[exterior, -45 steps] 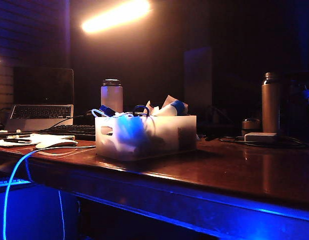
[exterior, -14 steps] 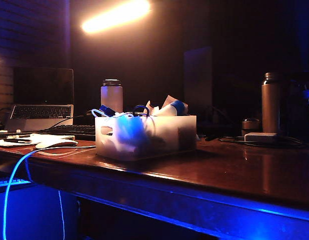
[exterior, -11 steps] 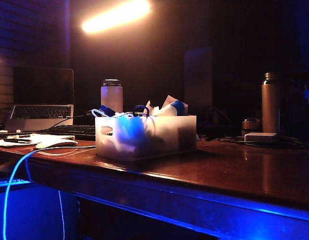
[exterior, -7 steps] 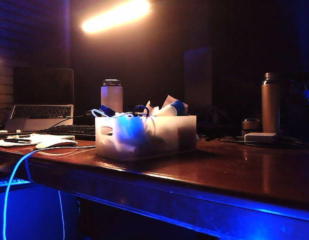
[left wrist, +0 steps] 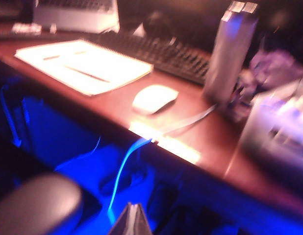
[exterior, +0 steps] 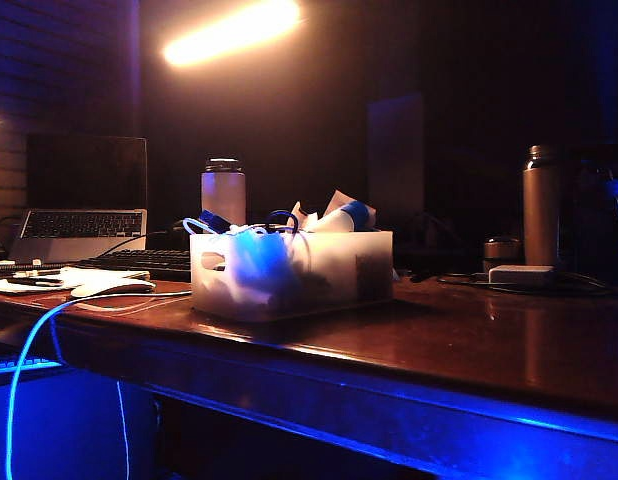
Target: Pick up the liquid glue and place it into the translucent box.
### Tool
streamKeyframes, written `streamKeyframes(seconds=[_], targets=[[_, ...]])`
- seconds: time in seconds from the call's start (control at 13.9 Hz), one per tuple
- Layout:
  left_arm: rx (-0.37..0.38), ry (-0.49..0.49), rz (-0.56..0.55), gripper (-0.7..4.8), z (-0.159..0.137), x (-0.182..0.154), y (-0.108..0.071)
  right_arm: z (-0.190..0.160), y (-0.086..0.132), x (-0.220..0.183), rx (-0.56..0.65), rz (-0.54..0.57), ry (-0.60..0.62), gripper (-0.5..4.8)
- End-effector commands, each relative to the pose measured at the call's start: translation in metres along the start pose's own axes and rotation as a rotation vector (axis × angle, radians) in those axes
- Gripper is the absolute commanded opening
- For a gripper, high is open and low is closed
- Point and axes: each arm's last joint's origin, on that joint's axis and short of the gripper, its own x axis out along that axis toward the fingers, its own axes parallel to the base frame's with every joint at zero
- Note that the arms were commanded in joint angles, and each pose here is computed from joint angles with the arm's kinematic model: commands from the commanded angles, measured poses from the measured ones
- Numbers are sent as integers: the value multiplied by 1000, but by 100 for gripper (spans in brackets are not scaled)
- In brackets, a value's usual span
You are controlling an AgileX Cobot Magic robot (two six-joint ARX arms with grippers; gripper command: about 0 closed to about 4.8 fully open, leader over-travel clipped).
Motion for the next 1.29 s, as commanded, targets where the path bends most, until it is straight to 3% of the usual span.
streamKeyframes(seconds=[0.07,0.29,1.29], targets=[[38,79,26,-5,-12,-2,2,0,0,0,5,0,-7,-1],[108,83,22,-5,-13,-5,1,0,0,0,5,0,-8,-1],[107,80,11,-5,-13,-5,1,0,0,0,5,0,-7,-1]])
